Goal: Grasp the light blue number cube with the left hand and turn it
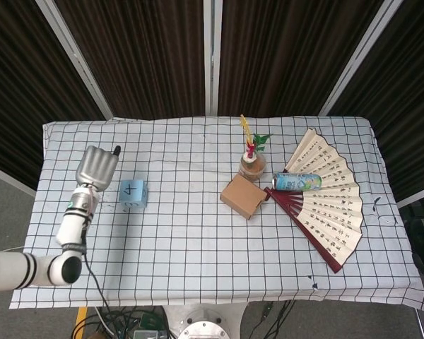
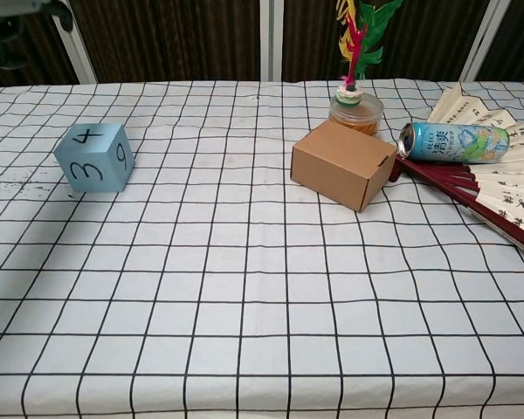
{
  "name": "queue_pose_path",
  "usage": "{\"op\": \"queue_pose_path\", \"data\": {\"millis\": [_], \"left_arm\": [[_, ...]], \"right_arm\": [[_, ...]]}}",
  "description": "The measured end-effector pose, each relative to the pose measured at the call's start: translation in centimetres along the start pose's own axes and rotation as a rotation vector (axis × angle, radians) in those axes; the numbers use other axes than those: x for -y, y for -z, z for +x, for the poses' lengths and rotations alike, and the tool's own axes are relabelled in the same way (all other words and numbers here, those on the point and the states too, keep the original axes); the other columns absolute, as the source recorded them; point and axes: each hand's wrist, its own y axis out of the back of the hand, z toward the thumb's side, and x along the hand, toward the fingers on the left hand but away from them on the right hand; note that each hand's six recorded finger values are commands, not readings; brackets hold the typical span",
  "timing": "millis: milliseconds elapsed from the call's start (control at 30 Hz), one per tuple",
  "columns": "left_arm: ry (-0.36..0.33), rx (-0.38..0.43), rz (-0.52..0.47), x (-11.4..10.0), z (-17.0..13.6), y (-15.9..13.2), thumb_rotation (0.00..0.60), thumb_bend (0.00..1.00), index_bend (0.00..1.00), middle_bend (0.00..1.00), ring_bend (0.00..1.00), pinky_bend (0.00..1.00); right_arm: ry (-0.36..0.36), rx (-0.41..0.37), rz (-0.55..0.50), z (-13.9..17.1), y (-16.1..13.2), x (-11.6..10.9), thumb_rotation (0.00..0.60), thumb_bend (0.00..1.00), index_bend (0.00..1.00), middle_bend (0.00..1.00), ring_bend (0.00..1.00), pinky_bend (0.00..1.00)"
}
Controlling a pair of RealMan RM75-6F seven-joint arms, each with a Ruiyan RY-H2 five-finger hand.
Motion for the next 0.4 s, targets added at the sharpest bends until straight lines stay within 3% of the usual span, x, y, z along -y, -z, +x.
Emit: {"op": "queue_pose_path", "data": {"millis": [67,167,267,400], "left_arm": [[-0.129,-0.003,-0.073,0.1,-2.3,1.3,0.600,0.02,0.15,0.34,0.32,0.51],[-0.247,-0.002,-0.226,1.9,-7.1,3.2,0.600,0.00,0.13,0.16,0.15,0.30],[-0.273,-0.009,-0.409,4.8,-12.4,4.8,0.600,0.00,0.12,0.09,0.08,0.18],[-0.271,-0.026,-0.567,7.7,-17.9,6.0,0.600,0.00,0.11,0.08,0.06,0.13]], "right_arm": [[0.015,-0.020,0.005,0.1,-0.6,-0.3,0.600,0.18,0.00,0.00,0.00,0.00],[0.038,-0.060,0.012,0.5,-1.5,-0.7,0.600,0.16,0.00,0.00,0.00,0.00],[0.040,-0.093,0.027,1.0,-2.3,-0.5,0.600,0.15,0.00,0.00,0.00,0.00],[0.036,-0.105,0.036,1.5,-2.8,-0.1,0.600,0.15,0.00,0.00,0.00,0.00]]}}
